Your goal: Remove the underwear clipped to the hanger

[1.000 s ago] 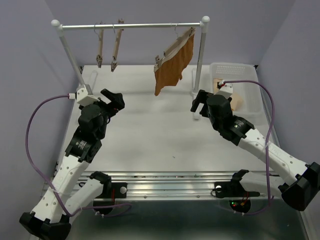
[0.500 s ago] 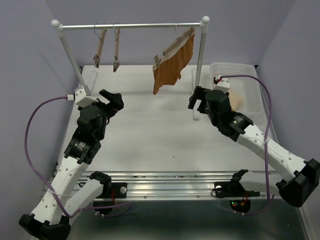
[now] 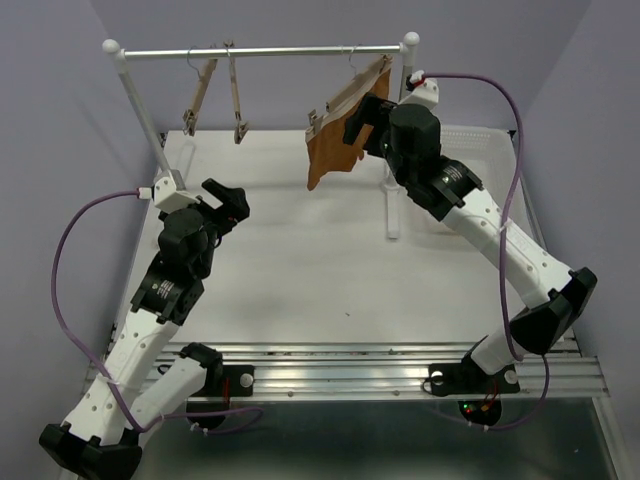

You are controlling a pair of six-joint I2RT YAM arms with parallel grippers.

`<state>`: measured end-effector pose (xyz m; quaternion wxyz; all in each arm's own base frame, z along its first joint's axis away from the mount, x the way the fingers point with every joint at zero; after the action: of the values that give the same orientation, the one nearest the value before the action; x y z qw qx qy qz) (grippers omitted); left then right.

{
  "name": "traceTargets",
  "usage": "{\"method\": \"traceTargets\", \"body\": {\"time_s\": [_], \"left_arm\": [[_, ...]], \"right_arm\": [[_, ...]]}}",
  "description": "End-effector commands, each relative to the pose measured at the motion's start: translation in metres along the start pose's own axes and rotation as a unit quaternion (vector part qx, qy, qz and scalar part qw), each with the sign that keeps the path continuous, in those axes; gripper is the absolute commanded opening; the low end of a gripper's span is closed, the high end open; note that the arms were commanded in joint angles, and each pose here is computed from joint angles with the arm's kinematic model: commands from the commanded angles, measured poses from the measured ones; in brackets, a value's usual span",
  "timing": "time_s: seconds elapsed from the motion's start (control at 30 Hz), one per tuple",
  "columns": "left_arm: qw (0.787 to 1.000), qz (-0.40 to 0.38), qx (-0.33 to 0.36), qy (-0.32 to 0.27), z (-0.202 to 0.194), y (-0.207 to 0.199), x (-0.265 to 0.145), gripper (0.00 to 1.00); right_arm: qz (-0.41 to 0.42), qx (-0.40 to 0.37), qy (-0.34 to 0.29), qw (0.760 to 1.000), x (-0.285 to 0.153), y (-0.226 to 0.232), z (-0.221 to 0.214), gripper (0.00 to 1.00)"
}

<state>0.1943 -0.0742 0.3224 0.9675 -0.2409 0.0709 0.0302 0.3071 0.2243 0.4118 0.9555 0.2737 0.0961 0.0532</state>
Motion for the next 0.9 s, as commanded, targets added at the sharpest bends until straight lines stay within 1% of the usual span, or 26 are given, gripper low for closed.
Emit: {"method": "traceTargets", "body": {"time_s": [0.0,0.07,0.17,0.2,0.27,0.3,0.4,0.43,0.5,0.57,0.77,0.8,0.87], "left_arm": [[1.000,-0.001,-0.007,-0.016,0.003,0.001,-0.003,0.99],[1.000,0.000,-0.008,-0.019,0.004,0.002,-0.005,0.99],[1.000,-0.001,-0.010,-0.025,0.005,0.003,-0.007,0.99],[1.000,-0.001,-0.010,-0.025,0.005,0.003,-0.007,0.99],[1.000,-0.002,-0.011,-0.027,0.006,0.004,-0.008,0.99],[1.000,-0.002,-0.011,-0.027,0.005,0.004,-0.008,0.99],[1.000,-0.004,-0.011,-0.025,0.004,0.004,-0.009,0.99],[1.000,-0.008,-0.011,-0.024,0.003,0.004,-0.009,0.99],[1.000,-0.011,-0.011,-0.024,0.003,0.004,-0.009,0.99],[1.000,-0.013,-0.011,-0.024,0.003,0.004,-0.010,0.99],[0.999,-0.013,-0.012,-0.027,0.002,0.005,-0.011,0.99],[0.999,-0.013,-0.013,-0.027,0.002,0.006,-0.011,0.99],[0.999,-0.023,-0.012,-0.025,0.000,0.004,-0.011,0.99]], "right_arm": [[0.026,0.013,-0.043,0.999,0.013,0.028,0.029,1.00],[0.024,0.012,-0.038,0.999,0.030,0.035,0.021,1.00],[0.025,0.026,-0.060,0.998,0.041,0.047,0.030,1.00],[0.017,0.023,-0.057,0.998,0.052,0.048,0.022,1.00],[0.014,0.034,-0.071,0.997,0.058,0.054,0.027,1.00],[0.008,0.031,-0.069,0.997,0.067,0.054,0.021,1.00],[-0.006,0.046,-0.091,0.995,0.074,0.058,0.025,1.00],[-0.014,0.044,-0.094,0.995,0.082,0.058,0.019,1.00],[-0.032,0.046,-0.123,0.991,0.087,0.059,0.026,1.00],[-0.053,0.038,-0.133,0.989,0.097,0.056,0.020,1.00],[-0.066,0.027,-0.159,0.985,0.108,0.057,0.019,1.00],[-0.071,0.008,-0.161,0.984,0.112,0.055,0.016,1.00],[-0.079,-0.005,-0.168,0.983,0.118,0.055,0.014,1.00]]}}
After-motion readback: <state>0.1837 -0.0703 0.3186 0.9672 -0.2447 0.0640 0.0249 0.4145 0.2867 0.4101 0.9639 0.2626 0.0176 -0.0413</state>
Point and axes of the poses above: each gripper's point midway between its finger pads, its own x axis out along the fingers, its own y axis along the line the jaws close on, z = x × y, the point moved 10 cm from there along -x, back along the fingers, and after that the axes turned 7 degrees about x, right-handed, at the moved point
